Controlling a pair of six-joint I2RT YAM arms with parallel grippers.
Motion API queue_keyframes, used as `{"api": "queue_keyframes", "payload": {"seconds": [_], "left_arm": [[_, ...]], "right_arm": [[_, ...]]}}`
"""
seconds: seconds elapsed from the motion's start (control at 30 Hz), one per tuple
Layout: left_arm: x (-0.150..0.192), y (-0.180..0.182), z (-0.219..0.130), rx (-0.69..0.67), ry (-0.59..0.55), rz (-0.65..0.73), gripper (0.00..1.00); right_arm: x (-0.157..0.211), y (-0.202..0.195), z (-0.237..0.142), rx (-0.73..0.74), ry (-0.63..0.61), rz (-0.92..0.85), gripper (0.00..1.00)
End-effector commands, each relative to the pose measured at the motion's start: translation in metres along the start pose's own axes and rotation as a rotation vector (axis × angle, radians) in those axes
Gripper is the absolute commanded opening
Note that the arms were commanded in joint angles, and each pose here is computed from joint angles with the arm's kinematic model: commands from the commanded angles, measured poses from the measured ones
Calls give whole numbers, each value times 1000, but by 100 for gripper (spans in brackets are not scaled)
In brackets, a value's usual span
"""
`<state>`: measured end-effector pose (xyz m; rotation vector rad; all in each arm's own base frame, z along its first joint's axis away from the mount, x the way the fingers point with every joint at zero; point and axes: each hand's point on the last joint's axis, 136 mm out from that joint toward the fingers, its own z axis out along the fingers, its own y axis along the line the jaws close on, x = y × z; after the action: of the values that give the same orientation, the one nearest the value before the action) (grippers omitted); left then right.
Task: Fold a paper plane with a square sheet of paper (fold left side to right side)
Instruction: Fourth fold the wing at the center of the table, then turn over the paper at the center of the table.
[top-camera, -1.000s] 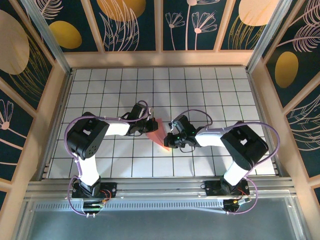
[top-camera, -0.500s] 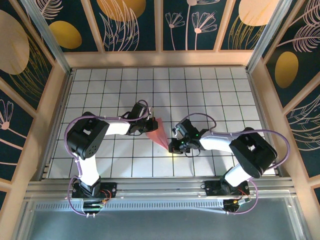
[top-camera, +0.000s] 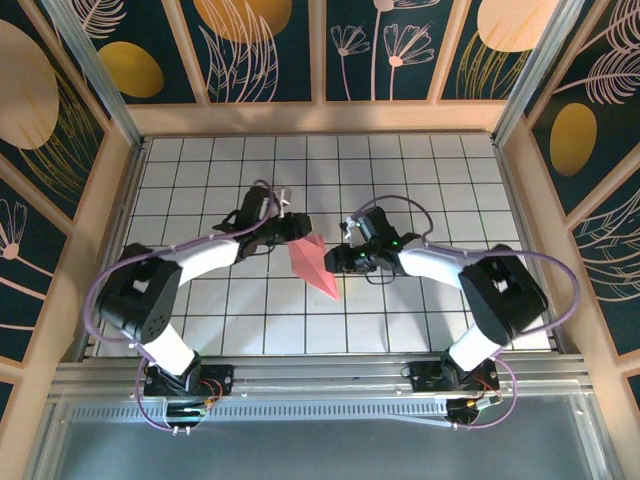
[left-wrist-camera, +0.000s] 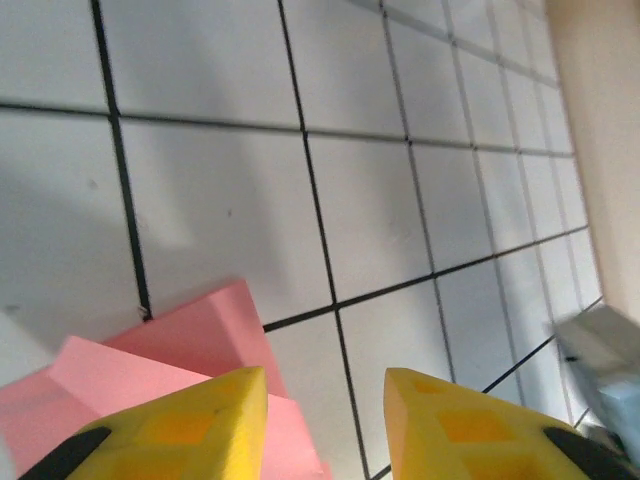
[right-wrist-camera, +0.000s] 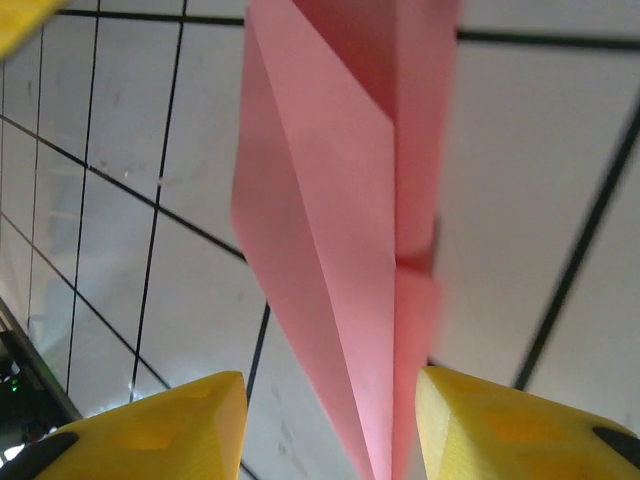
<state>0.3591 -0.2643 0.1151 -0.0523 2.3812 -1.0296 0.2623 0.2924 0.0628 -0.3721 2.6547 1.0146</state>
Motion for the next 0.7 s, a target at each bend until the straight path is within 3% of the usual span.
{"api": "queue_keyframes", "payload": {"seconds": [0.0,0.33,0.43,0.67], "left_arm": [[2,19,-21,-40,-40,-49,38],[21,41,-49,-87,-80,-76,44],[21,41,-51,-78,-85,-81,46],[11,29,-61,3,-123,-100,55]], "right_arm": [[-14,3,15,-25,6,-77,47],[-26,0,40,-54,36,-91,41],[-27,0,40,-63,34,-90,33],[-38,8,19,-90,-14,-92,3]]}}
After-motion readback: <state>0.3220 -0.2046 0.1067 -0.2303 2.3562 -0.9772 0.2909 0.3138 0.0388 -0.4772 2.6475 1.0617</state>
